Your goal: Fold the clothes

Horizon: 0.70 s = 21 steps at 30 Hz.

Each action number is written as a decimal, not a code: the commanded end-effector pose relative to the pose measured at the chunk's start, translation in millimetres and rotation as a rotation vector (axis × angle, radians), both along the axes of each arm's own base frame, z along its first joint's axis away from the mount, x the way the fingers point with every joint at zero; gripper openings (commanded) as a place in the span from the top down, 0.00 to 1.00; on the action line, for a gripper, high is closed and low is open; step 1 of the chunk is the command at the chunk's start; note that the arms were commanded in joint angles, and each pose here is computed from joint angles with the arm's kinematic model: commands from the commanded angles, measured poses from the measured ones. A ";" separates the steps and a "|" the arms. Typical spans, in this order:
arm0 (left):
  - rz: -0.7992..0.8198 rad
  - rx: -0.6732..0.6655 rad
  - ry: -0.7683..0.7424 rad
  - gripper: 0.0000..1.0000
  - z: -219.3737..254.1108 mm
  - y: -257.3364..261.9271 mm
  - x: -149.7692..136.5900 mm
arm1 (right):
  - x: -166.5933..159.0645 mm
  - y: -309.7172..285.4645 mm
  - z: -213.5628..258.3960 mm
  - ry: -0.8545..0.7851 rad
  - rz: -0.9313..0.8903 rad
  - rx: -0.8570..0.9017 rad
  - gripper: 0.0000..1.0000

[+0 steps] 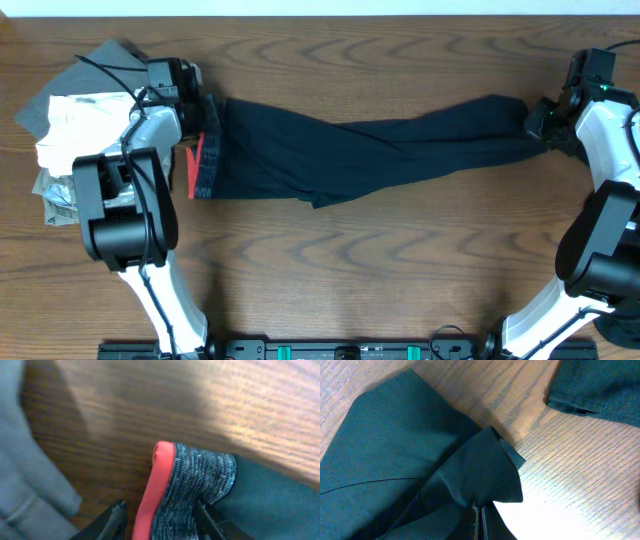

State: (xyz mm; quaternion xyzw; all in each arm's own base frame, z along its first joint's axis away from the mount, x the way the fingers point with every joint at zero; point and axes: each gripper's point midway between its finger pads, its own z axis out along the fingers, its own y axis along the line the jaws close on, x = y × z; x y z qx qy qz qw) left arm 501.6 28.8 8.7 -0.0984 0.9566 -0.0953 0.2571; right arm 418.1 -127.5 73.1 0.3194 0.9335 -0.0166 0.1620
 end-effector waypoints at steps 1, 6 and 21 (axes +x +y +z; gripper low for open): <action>-0.038 -0.049 -0.003 0.55 -2.3 -7.8 2.3 | 4.9 0.3 4.4 -0.011 -0.008 -0.012 0.99; -0.060 -0.090 0.007 0.61 -2.2 -15.6 -0.9 | 3.7 0.7 4.0 -0.005 -0.008 -0.011 0.99; -0.049 -0.089 -0.016 0.94 46.2 -14.3 -11.7 | 1.9 1.2 3.3 0.002 -0.007 -0.009 0.99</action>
